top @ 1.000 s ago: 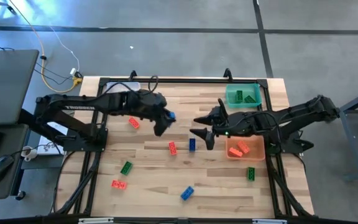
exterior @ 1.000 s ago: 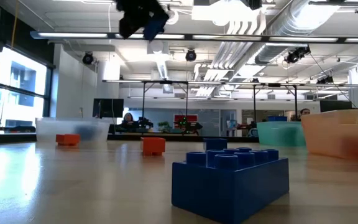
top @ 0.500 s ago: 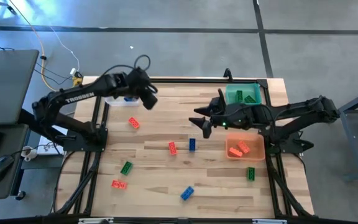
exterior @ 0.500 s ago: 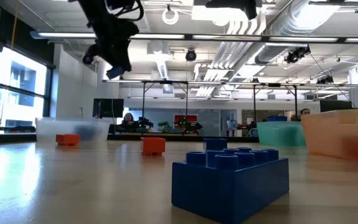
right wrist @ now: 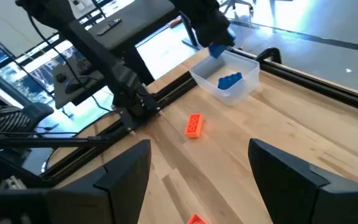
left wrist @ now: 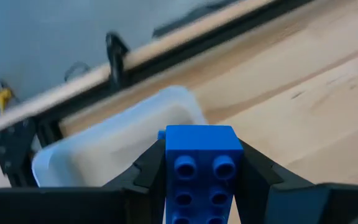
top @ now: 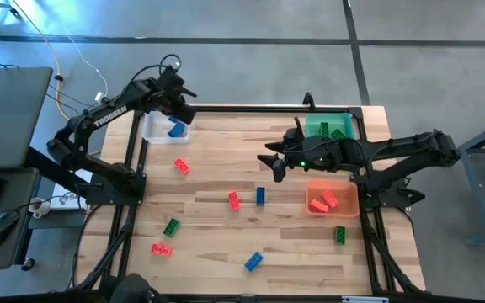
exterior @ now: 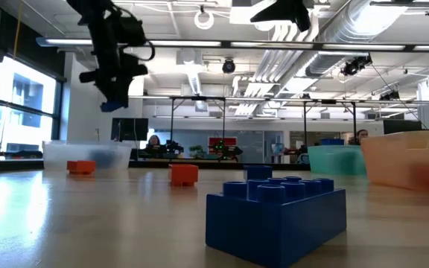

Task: Sort & place blocks by color
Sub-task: Put the blue game piece into the transparent bin

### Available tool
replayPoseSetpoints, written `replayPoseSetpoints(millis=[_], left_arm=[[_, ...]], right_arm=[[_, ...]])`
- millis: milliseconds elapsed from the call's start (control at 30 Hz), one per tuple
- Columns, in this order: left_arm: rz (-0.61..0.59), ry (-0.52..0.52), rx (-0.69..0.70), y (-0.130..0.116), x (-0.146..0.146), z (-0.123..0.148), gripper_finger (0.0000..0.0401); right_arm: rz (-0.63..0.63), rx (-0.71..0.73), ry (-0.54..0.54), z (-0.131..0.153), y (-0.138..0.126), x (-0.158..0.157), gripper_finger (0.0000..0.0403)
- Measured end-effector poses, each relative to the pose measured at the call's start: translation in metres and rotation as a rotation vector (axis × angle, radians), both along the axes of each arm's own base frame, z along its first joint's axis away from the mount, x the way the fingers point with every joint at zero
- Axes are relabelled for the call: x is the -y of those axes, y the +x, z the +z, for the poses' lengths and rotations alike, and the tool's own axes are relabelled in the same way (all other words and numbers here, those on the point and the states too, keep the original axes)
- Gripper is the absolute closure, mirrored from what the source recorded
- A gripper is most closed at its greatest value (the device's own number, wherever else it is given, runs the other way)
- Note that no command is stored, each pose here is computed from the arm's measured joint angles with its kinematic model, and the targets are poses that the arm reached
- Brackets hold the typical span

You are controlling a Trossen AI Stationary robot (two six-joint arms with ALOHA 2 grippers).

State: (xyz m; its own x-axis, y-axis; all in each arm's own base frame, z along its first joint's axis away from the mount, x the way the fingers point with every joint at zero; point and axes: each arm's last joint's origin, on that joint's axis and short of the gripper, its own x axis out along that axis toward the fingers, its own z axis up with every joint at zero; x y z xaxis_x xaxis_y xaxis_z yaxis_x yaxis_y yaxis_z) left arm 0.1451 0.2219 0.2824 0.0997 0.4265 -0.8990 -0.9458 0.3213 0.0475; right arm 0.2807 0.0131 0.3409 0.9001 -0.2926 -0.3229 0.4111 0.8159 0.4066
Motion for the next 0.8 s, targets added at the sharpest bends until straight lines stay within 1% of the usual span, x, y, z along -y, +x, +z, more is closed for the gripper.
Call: replayPoseSetpoints(millis=[100,300,533,667,800], left_arm=[[0.029,-0.059,-0.027,-0.007,-0.009,-0.015,0.0291],[0.088,-0.133,-0.06,-0.017,-0.024,-0.036,0.0291],[0.131,-0.191,-0.081,-0.013,-0.033,-0.054,0.029],[0.164,-0.227,-0.114,-0.011,-0.038,-0.068,0.0285],[0.215,-0.242,-0.149,-0.009,-0.043,-0.078,0.0286]], right_arm=[[-0.022,-0.003,-0.008,0.0,0.0,0.001,0.0146],[-0.04,-0.004,-0.015,0.0,-0.001,0.001,0.0146],[-0.041,-0.009,-0.018,-0.001,-0.001,0.002,0.0146],[-0.044,-0.04,-0.065,-0.002,-0.001,0.007,0.0146],[-0.071,-0.066,-0.113,-0.002,-0.001,0.021,0.0146]])
